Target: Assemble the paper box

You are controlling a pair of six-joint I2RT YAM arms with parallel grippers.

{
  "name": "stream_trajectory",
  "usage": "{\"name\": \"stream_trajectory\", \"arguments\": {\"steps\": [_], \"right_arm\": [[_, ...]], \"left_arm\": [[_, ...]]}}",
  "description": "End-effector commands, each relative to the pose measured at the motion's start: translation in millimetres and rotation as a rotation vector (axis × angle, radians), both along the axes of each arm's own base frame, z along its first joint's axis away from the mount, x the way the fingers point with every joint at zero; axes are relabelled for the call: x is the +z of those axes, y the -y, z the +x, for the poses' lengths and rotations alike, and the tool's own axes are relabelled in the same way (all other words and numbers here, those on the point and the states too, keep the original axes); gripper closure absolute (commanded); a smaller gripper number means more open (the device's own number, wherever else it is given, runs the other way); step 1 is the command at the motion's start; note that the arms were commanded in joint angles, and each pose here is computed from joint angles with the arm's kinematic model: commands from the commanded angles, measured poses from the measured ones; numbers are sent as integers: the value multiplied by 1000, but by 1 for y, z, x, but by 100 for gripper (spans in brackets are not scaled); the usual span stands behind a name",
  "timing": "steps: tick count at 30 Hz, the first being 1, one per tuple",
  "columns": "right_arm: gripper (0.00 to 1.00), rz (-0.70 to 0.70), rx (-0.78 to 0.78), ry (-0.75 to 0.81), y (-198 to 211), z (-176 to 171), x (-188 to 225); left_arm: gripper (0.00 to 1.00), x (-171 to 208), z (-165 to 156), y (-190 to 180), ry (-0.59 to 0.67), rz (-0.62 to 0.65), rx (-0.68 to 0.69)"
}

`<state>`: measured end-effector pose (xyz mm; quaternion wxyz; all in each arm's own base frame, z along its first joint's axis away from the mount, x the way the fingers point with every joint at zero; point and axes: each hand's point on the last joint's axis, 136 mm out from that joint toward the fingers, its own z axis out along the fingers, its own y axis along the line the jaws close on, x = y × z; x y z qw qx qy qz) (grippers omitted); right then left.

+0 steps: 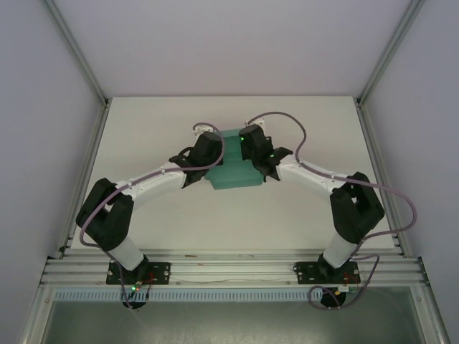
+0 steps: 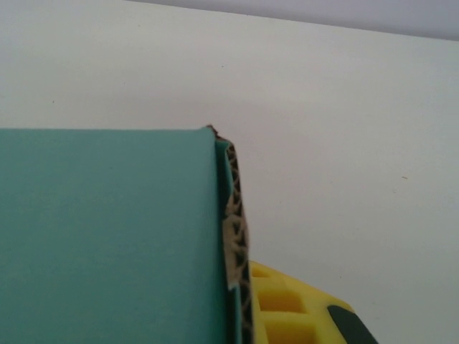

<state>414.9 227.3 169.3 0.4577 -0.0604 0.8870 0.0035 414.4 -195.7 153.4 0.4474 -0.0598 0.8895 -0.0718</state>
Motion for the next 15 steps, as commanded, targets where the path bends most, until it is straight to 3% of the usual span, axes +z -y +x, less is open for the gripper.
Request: {"name": "stream_trajectory", "arguments": {"steps": [1,9,15], "right_arm": [[100,-153,-208,-6,59,9,-7],[100,-386,-472,33,100,14,-3],[100,-402,-560,96,111,15,4]], "left_arm": [[100,19,6,-22,40,11,96],[100,16,6,-25,25,12,127],[100,15,8,-25,22,15,127]]}}
